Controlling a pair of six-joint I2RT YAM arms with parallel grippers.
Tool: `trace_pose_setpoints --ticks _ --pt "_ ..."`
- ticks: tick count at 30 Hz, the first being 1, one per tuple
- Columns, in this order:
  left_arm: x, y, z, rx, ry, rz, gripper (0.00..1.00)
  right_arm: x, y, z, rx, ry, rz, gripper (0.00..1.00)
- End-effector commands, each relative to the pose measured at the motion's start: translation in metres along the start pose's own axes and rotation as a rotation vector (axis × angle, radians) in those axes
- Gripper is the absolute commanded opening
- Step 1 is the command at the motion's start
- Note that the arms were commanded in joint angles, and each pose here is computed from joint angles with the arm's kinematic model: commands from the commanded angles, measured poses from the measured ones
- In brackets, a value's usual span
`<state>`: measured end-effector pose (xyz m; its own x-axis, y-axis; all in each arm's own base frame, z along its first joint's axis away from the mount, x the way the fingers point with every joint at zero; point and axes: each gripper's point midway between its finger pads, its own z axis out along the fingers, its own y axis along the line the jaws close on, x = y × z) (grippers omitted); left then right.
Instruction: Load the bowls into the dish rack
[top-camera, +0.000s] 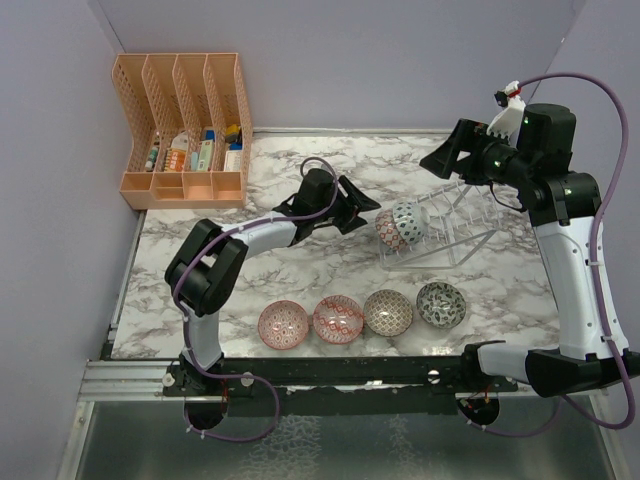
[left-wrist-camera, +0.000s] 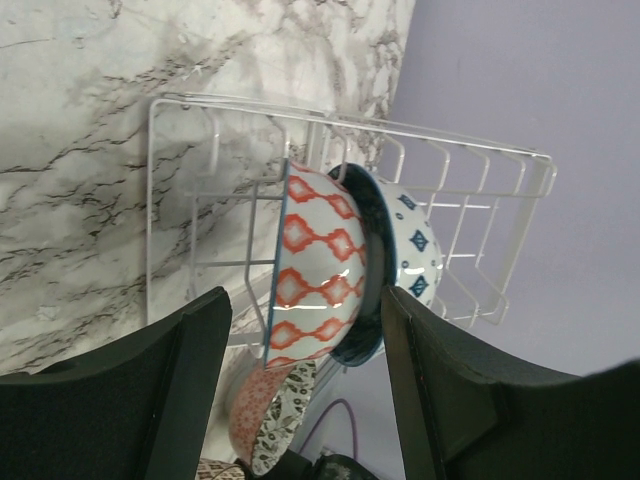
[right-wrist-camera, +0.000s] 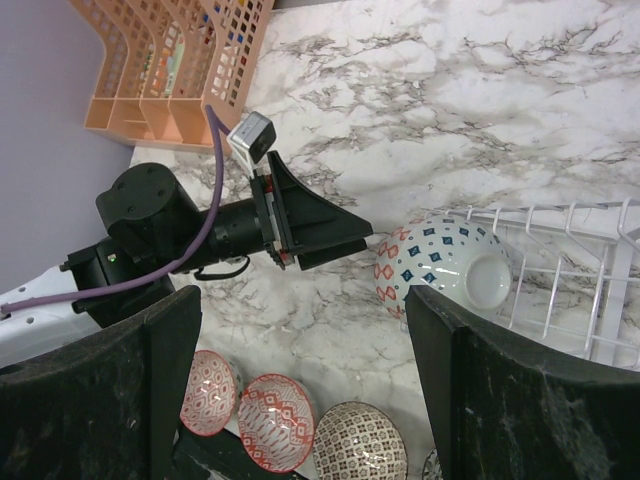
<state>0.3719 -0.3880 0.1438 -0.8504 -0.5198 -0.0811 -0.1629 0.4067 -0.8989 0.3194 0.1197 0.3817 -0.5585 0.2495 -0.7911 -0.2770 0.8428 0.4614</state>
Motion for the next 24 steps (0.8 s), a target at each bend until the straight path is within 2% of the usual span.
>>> trace_pose_setpoints --ticks 1,9,24 --pt "0.001 -0.032 -0.004 0.109 -0.004 -0.021 0.64 -0.01 0.009 -0.004 -0.035 -0.036 -0.011 0.83" --pt "0.006 -0.037 0.005 0.148 0.011 -0.053 0.64 -0.009 0.008 -0.005 -0.03 -0.034 -0.015 0.84" --pt "0.008 -0.024 0.005 0.122 0.003 -0.061 0.64 -0.007 0.007 -0.005 -0.029 -0.032 -0.017 0.84"
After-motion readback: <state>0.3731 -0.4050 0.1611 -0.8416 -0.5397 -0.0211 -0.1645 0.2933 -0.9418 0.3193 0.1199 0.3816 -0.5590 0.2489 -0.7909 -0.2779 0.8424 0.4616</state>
